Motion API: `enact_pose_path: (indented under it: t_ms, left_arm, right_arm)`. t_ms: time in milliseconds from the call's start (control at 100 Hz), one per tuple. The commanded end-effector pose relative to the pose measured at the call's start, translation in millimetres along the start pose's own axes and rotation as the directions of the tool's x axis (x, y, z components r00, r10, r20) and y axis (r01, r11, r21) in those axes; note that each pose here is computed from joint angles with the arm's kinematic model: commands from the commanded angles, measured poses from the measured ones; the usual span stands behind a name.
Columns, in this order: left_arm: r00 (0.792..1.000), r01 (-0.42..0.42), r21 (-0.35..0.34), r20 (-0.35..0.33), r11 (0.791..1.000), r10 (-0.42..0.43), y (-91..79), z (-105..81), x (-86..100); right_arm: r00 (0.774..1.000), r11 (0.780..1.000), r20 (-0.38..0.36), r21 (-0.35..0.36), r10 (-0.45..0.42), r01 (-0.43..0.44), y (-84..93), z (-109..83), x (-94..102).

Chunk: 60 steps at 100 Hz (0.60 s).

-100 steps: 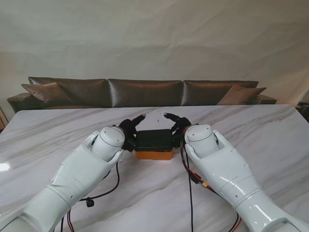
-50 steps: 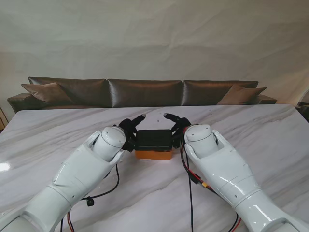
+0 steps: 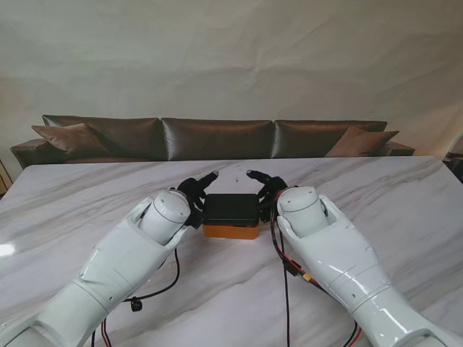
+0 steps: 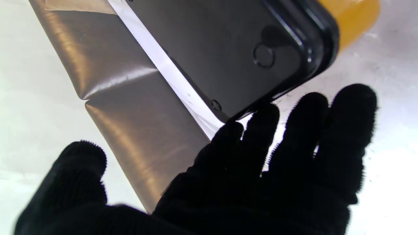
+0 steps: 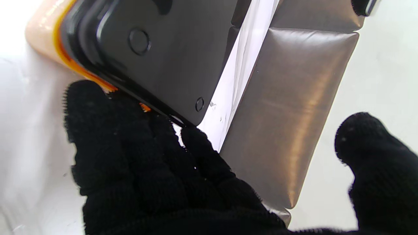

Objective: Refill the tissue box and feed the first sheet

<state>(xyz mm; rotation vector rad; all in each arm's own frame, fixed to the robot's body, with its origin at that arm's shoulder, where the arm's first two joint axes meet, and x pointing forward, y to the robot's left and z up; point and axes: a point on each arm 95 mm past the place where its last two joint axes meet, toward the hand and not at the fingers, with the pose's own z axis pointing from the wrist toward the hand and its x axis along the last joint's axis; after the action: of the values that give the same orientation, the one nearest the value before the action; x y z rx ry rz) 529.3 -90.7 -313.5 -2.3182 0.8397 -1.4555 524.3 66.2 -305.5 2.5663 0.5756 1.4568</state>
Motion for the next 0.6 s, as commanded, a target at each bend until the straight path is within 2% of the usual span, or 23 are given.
enact_pose_path:
  t_ms: [0,590]
  left_arm:
    - [1.000,0.006,-0.026,-0.022,1.000,-0.007,7.5,-0.6,9.3]
    - [1.000,0.000,0.006,-0.019,1.000,0.000,2.2,-6.7,8.4]
  right_arm:
    - [1.000,1.000,-0.014,0.029,0.002,-0.002,-8.0,-2.8,6.0]
    - [1.000,1.000,0.002,0.015,-0.011,0.011,-3.4,-3.0,3.1]
